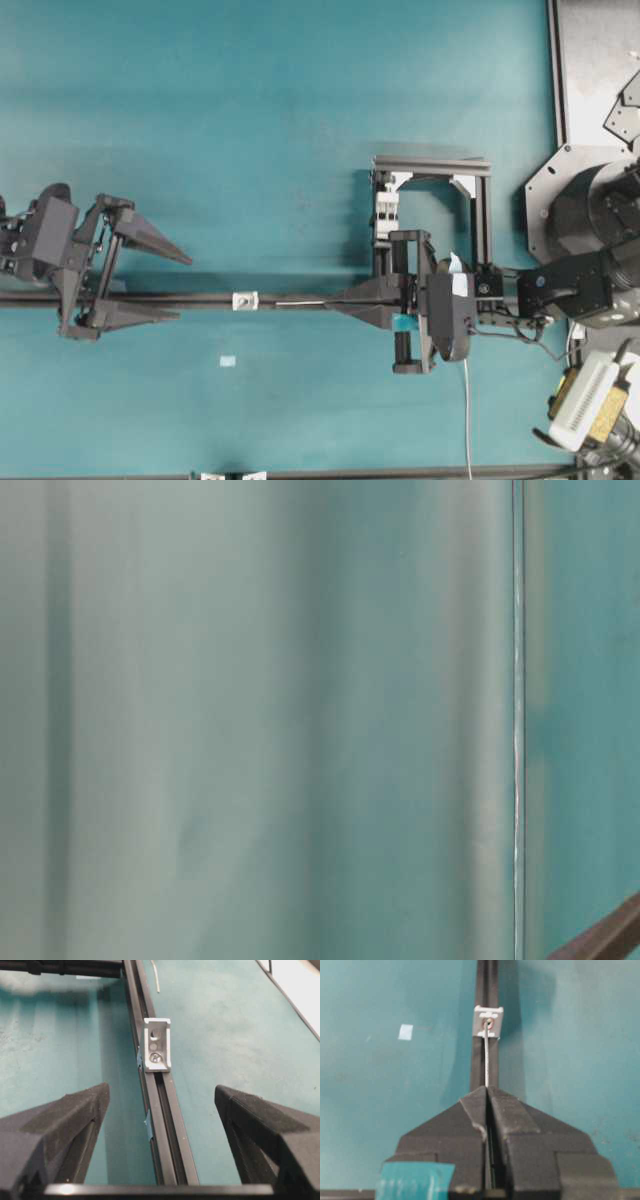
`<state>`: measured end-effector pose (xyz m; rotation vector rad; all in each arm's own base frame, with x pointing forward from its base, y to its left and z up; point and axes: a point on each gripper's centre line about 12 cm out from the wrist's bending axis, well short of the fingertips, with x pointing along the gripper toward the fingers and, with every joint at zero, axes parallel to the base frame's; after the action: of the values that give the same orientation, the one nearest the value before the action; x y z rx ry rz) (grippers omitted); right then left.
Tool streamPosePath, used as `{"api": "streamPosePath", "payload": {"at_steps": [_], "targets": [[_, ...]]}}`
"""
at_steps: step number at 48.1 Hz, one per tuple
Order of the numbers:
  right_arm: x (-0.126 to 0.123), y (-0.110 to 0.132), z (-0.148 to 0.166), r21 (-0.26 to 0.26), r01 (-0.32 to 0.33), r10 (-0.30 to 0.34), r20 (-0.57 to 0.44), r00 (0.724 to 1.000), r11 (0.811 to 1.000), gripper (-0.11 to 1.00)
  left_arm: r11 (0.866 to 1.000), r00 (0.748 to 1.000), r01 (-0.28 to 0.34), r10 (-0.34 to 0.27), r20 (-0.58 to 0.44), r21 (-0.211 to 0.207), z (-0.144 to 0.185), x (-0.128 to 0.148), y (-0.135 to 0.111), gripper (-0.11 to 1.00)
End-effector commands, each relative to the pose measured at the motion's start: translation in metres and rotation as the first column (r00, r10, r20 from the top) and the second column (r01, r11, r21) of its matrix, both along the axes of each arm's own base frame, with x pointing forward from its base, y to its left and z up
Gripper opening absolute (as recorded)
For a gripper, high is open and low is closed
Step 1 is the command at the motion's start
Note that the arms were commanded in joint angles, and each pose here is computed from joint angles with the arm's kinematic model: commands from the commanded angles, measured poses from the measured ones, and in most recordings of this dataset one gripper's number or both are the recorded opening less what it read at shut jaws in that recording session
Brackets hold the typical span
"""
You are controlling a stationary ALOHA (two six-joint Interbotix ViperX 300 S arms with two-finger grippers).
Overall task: Insert the wire into the hole on the right side and pull it with the left arm.
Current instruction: 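Carry the wire down to the rail, aligning its tip with the white bracket hole, then push the wire tip leftward through the hole in the white bracket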
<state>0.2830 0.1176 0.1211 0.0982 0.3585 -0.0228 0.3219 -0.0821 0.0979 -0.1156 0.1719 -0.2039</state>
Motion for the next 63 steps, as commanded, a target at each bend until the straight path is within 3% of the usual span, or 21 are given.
{"api": "streamPosePath", "payload": {"at_steps": [1,21,30,63], "targets": [[0.003,0.006,0.005,0.004,-0.001,0.000,0.038,0.999,1.000,0.04,1.000,0.999,0.008,-0.008,0.033,-0.008,0.006,0.003,-0.004,0.82],[0.007,0.005,-0.008,-0.023,0.019,-0.018,0.037,0.999,1.000,0.04,1.000,0.999,0.015,-0.015,0.033,-0.007,-0.002,0.010,-0.009,0.82],[0.005,0.003,-0.013,-0.007,0.041,-0.041,0.045,0.998,0.999,0.04,1.000,0.999,0.017,-0.016,0.033,-0.008,-0.005,0.015,-0.011,0.82],[0.006,0.004,-0.021,-0.028,0.058,-0.055,0.084,0.995,0.998,0.04,1.000,1.000,-0.005,0.005,0.031,-0.008,-0.009,0.023,-0.006,0.82]]}}
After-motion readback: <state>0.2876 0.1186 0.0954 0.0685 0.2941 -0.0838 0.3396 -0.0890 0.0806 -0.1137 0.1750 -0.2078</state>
